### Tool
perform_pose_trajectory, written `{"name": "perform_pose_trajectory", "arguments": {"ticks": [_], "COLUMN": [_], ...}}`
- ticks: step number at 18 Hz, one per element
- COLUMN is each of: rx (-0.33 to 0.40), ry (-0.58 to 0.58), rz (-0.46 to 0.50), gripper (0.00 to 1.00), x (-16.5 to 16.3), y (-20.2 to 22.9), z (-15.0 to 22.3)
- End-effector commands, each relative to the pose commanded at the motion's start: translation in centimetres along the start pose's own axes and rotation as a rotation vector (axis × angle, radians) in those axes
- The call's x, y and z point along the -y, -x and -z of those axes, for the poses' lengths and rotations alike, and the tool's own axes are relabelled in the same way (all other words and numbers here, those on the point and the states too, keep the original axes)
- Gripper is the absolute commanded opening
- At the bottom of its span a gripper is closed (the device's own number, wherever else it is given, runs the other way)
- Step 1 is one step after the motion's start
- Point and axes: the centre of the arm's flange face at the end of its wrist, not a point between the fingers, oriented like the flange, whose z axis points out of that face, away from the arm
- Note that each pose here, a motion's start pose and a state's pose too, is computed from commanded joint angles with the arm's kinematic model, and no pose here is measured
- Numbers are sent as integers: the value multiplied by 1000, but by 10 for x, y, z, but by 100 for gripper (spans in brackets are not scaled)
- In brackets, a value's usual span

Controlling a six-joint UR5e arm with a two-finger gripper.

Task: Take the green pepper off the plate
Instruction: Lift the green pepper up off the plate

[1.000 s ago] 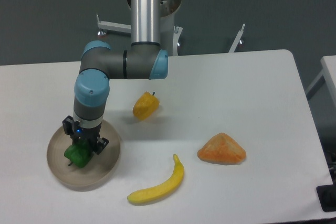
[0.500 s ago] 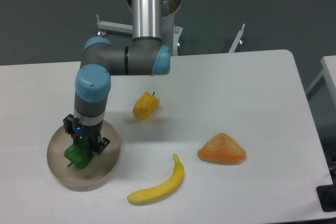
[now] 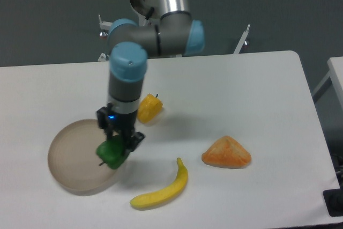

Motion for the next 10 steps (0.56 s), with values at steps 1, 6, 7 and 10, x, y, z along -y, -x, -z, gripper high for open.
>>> {"name": "perform_pose_trajectory", "arguments": {"ticks": [1,6,7,10], "rx": [16,87,88,91], "ry": [10,175,176,191], "rz": [-17,-237,-240,-241], "gripper": [43,43,43,43], "x": [-8,-90,-90,-91], "y": [12,117,118,118], "z": [5,26,26,25]}}
